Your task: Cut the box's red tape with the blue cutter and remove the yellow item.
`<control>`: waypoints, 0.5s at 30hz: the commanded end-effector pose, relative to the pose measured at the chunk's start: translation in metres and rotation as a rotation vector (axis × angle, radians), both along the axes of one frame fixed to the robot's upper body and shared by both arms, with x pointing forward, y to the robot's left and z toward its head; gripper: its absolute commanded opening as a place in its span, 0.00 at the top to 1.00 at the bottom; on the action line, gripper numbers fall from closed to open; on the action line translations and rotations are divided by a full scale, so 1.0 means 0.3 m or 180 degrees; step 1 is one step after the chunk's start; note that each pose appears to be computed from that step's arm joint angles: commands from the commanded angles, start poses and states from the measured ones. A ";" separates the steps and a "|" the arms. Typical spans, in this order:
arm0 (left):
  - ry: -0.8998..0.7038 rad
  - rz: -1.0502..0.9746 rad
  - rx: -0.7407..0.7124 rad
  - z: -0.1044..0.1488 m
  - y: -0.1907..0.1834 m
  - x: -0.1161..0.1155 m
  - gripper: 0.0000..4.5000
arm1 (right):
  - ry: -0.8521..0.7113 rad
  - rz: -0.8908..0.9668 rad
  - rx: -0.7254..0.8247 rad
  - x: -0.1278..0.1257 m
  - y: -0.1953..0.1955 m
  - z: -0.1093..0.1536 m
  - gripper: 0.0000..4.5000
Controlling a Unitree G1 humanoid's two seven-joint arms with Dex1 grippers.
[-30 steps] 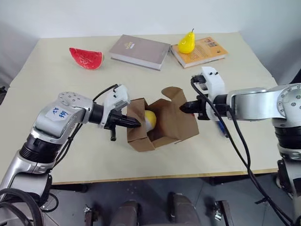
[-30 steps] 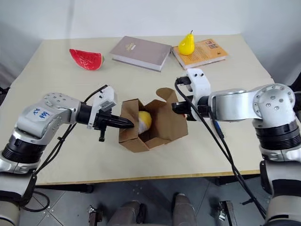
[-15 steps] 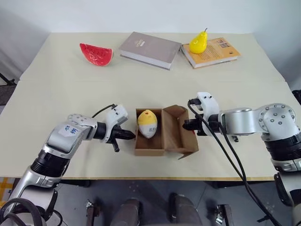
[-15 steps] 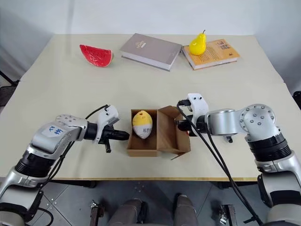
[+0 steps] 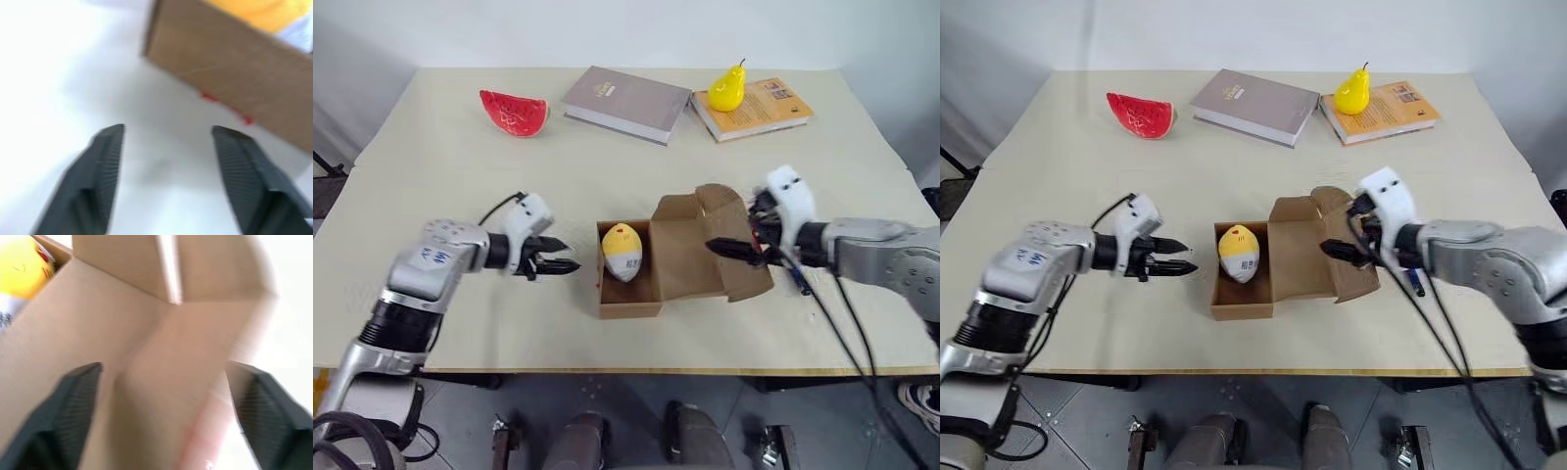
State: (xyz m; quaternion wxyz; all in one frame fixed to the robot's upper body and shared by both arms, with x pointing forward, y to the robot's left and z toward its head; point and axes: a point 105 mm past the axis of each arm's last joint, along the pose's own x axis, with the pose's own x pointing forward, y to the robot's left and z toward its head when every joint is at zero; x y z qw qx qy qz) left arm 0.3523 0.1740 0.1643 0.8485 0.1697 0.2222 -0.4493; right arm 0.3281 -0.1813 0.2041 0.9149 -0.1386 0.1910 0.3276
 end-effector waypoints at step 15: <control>-0.0665 -0.1607 -0.0042 0.120 -0.346 -0.034 0.01 | -0.0924 0.0900 -0.0175 -0.212 -0.134 0.135 0.00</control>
